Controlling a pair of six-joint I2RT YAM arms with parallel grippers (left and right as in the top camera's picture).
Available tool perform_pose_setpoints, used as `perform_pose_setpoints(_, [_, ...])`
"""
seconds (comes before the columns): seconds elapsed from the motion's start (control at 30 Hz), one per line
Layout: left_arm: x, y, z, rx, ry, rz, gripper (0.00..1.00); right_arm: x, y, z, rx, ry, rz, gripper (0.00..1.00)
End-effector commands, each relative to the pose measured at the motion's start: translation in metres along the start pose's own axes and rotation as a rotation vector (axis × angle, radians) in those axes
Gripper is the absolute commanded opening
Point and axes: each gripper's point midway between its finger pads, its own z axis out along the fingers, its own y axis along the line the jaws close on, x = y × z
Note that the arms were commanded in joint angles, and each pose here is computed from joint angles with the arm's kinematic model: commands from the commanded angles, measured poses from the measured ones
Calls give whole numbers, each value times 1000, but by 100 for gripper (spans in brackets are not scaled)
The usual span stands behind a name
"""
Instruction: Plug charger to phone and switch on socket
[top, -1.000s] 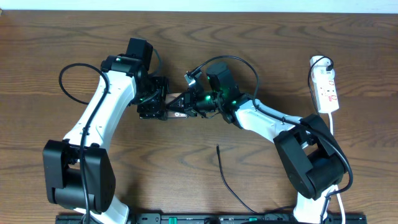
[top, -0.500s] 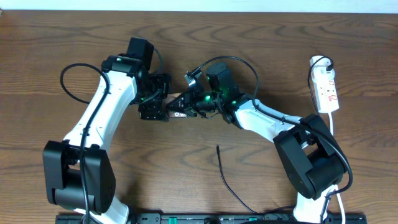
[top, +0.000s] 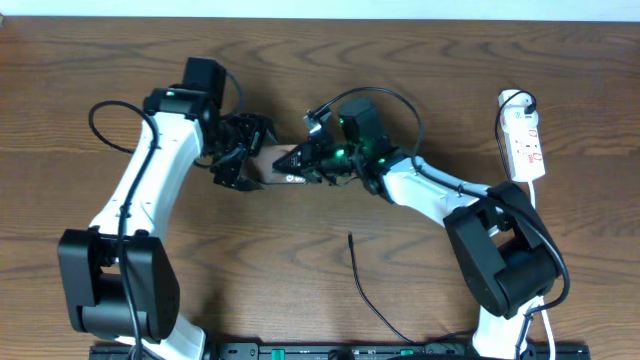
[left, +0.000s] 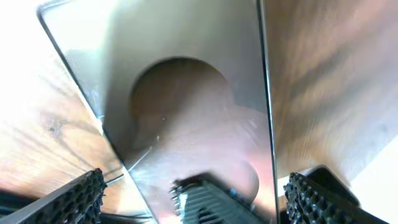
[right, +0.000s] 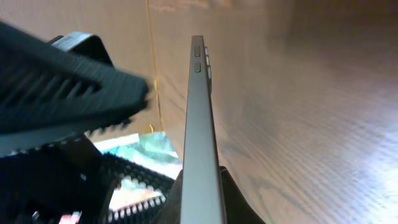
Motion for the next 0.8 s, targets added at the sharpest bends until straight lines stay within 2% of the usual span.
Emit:
perform_pose_setpoints(0.0, [13, -19, -18, 108, 73, 221, 91, -13, 3, -10, -19, -19, 9, 1])
perform_pose_setpoints(0.17, [25, -37, -25, 215, 147, 368, 90, -25, -1, -23, -30, -44, 169, 1])
perform_pose_setpoints(0.6, [28, -56, -30, 298, 155, 420, 91, -69, -20, -60, -49, -194, 583, 1])
perform_pose_setpoints(0.77, [26, -69, -33, 345, 142, 386, 91, -85, -5, -67, -126, -241, 636, 1])
